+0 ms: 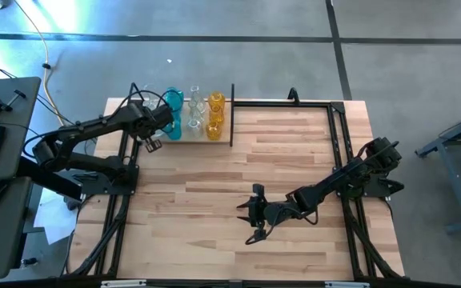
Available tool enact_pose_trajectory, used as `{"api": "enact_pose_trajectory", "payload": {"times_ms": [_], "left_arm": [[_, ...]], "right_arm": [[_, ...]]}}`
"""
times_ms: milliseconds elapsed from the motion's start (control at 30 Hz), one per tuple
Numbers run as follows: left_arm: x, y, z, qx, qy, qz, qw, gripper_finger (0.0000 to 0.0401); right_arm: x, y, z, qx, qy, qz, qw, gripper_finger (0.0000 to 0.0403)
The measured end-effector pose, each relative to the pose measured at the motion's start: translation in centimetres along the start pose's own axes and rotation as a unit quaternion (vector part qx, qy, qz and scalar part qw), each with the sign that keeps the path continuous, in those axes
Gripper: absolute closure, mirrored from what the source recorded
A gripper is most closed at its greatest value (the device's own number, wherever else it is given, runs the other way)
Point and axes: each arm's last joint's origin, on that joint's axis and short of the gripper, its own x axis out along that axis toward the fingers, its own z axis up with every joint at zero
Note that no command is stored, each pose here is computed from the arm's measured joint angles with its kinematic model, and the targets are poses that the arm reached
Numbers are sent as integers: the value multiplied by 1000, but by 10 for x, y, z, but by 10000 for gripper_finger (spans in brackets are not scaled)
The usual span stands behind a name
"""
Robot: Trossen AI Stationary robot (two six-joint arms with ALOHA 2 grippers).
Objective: Sort vases onto shelf
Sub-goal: Put the transparent vase on the shelf aligned with the other transparent vase
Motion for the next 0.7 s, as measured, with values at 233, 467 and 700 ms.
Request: {"api": "enact_pose_trajectory", "payload": {"times_ms": [233, 467, 700], "left_arm": [[2, 5, -4, -18, 23, 33, 999, 401], [-13, 3, -18, -47, -1, 34, 998, 401], [-54, -5, -36, -131, -203, -66, 968, 401]], "right_arm": [[0, 0, 0, 0, 0, 0, 1000, 265], [0, 0, 0, -4, 0, 0, 1000, 265], [-2, 4, -2, -49, 2, -21, 999, 265]]}}
